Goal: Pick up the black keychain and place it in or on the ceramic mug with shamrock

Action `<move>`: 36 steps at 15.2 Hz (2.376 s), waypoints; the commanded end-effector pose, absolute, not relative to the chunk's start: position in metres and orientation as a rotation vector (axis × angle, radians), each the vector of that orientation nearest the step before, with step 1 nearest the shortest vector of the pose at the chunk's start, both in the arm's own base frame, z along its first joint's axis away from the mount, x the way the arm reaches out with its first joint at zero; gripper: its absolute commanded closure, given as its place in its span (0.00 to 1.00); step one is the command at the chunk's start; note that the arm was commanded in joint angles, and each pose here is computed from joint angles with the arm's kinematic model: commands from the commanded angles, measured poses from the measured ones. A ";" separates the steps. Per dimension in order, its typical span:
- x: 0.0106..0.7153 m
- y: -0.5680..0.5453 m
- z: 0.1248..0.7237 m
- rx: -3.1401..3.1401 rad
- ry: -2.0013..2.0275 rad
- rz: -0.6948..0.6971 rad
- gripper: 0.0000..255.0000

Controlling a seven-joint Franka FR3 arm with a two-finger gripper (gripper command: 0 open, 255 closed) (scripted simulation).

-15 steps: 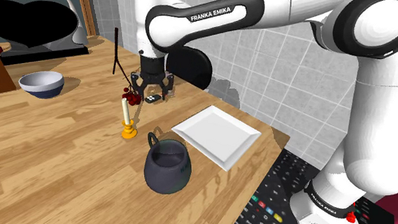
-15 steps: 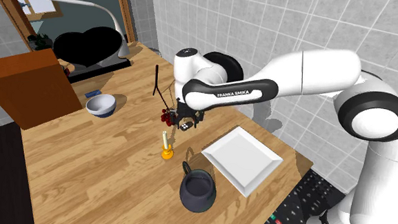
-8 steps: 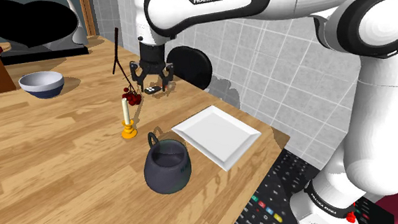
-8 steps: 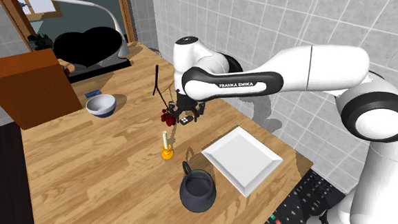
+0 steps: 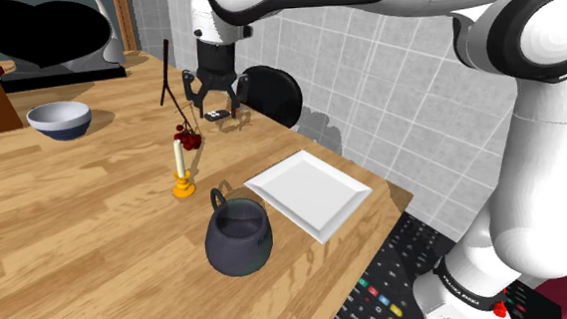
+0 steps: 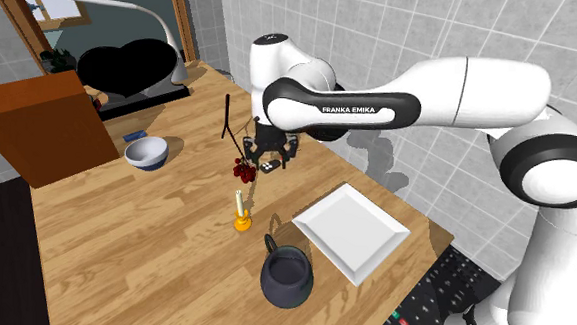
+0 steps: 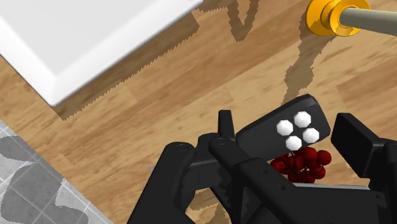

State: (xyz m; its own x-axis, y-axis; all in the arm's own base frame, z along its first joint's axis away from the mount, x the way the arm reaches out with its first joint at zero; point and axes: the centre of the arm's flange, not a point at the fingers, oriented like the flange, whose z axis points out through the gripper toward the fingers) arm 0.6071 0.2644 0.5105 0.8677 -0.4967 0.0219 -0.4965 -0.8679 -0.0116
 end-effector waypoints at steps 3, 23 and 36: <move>0.568 0.287 0.515 -3.031 0.805 -0.038 1.00; 0.394 0.392 0.505 -3.031 0.805 -0.038 1.00; 0.394 0.392 0.442 -3.031 0.805 -0.038 1.00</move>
State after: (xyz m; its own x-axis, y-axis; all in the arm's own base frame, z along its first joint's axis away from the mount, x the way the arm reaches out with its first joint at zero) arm 0.3937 0.3926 0.4449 0.8678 -0.4964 0.0214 -0.4963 -0.8681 -0.0109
